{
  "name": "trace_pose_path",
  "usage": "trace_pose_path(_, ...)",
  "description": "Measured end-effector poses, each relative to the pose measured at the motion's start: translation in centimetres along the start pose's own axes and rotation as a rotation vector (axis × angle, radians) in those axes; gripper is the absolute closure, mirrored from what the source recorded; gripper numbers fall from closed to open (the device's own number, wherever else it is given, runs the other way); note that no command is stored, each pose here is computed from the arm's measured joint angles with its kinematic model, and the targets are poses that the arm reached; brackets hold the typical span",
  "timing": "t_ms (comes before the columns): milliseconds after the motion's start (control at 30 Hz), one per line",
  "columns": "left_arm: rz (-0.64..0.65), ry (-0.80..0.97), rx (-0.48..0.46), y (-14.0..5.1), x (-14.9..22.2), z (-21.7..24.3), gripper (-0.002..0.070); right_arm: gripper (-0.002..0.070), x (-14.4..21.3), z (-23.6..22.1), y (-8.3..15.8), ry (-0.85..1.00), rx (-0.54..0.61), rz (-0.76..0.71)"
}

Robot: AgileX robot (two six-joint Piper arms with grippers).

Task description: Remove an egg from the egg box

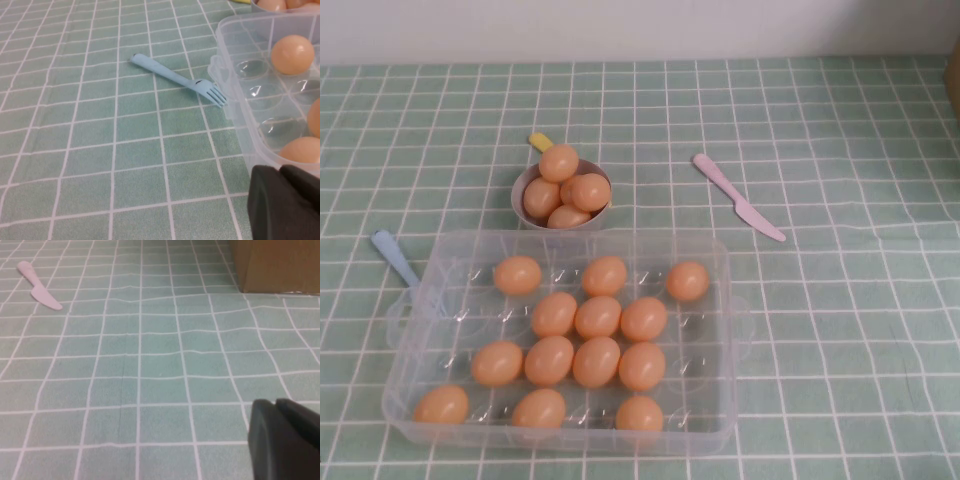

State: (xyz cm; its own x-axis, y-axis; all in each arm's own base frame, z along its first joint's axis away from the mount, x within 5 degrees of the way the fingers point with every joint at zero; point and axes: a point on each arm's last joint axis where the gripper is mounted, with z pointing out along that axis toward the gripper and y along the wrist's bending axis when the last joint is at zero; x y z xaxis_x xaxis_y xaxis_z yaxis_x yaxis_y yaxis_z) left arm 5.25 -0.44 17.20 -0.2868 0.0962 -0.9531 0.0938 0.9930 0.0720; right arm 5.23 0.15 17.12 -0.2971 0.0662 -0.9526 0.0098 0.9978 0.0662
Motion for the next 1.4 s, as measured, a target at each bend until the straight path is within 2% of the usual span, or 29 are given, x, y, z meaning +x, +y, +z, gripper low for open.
trace_pose_path(433,0.000,0.000,0.000,0.0,0.0,0.0,0.0678,0.0694,-0.5,0.0,0.2,-0.050,-0.019,0.051)
trace_pose_path(567,0.000,0.000,0.000,0.0,0.0,0.0,0.0678,0.0694,-0.8,0.0,0.4,-0.088,-0.056,0.163)
trace_pose_path(800,0.000,0.000,0.000,0.0,0.0,0.0,0.0678,0.0694,-2.4,-0.3,0.5,-0.253,-0.123,0.484)
trace_pose_path(1000,0.000,0.000,0.000,0.0,0.0,0.0,0.0678,0.0694,-2.8,-0.5,0.4,-0.294,-0.129,0.562)
trace_pose_path(1200,0.000,0.000,0.000,0.0,0.0,0.0,0.0678,0.0694,-2.5,-0.5,1.0,-0.206,-0.174,0.589)
trace_pose_path(1333,0.000,0.000,0.000,0.0,0.0,0.0,0.0678,0.0694,-4.7,-1.4,2.0,-0.099,-0.238,0.562)
trace_pose_path(1400,0.000,0.000,0.000,0.0,0.0,0.0,0.0678,0.0694,-6.1,-1.6,2.7,0.011,-0.264,0.530)
